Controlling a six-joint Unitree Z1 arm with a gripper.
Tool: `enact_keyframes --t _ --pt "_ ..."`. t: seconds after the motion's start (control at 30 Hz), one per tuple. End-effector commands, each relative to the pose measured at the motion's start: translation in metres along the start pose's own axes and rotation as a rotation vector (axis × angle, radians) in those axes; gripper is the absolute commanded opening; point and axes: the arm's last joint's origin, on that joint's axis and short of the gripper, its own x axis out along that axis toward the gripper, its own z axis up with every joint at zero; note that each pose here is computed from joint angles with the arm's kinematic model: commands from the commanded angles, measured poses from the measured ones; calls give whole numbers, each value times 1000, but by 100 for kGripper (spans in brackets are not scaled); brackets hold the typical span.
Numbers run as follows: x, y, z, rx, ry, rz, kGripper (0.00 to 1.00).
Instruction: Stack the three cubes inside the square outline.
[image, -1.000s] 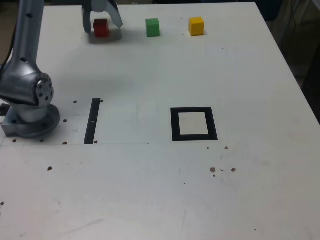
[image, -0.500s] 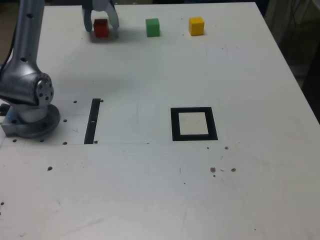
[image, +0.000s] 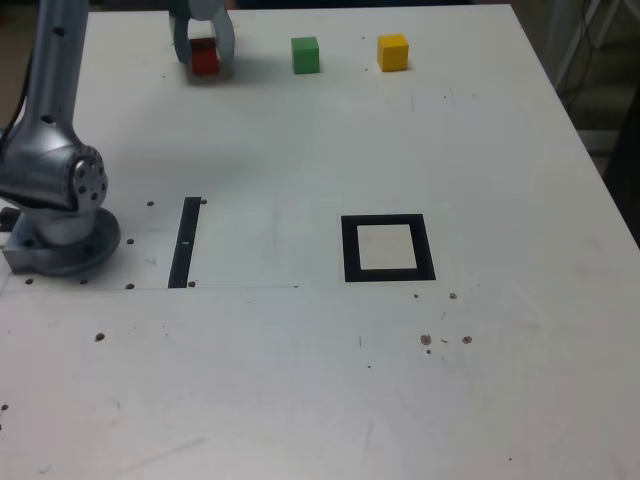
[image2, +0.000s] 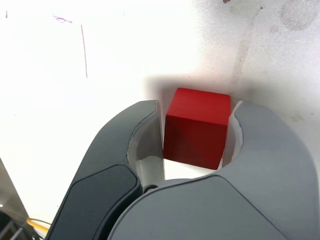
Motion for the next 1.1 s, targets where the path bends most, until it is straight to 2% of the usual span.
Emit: enact_keyframes --t 0.0,0.13,0.47,0.57,0.83,0.93,1.07 --pt "5 3 0 -2 -3 -20 34" --pt "4 4 0 -5 -16 -30 29" --pt "-4 3 0 22 -49 -46 27" --pt "-18 -1 -3 25 -61 -26 26" --pt "-66 -29 -14 38 -100 55 25" --pt "-79 -45 -14 52 -91 79 25" --pt "-91 -74 -9 85 -57 108 25"
